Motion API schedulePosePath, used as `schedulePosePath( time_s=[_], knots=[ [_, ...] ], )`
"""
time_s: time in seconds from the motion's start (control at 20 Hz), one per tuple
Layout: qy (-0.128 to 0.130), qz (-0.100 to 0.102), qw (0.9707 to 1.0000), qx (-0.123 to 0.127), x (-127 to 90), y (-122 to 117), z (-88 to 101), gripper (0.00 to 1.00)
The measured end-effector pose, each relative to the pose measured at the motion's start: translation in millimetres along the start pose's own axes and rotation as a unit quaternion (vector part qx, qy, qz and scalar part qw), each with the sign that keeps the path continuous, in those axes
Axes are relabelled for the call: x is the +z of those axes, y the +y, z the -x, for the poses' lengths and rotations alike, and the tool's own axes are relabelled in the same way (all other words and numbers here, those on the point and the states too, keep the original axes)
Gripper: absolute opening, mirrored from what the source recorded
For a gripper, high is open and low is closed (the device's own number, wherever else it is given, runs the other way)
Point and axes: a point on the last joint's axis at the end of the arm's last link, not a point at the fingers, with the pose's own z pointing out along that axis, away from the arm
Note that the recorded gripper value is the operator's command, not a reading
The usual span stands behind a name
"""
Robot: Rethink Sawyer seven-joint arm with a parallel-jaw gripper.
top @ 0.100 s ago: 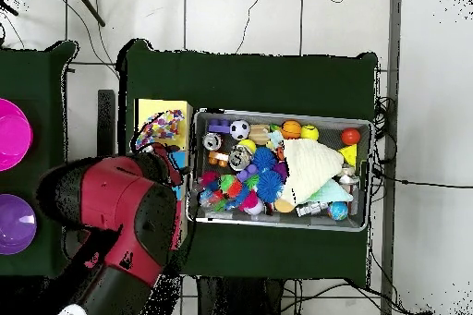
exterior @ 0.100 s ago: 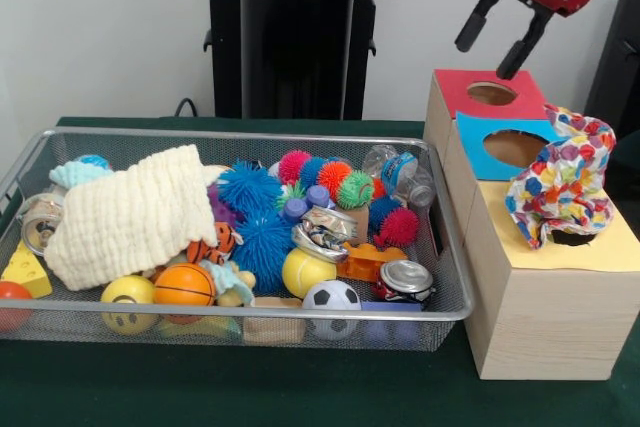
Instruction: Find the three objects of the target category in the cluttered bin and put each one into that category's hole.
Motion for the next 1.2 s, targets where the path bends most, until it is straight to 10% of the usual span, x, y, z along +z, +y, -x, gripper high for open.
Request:
schedulePosePath(
  time_s=[1.05, 1.1, 1.2],
  knots=[
    [0.059, 0.020, 0.9980, 0.003, 29, 30, -48.7, 1.00],
    [0.062, 0.017, 0.9980, 0.001, 33, 30, -52.2, 0.00],
    [0.062, 0.017, 0.9979, 0.000, 35, 31, -53.5, 0.00]
  ],
)
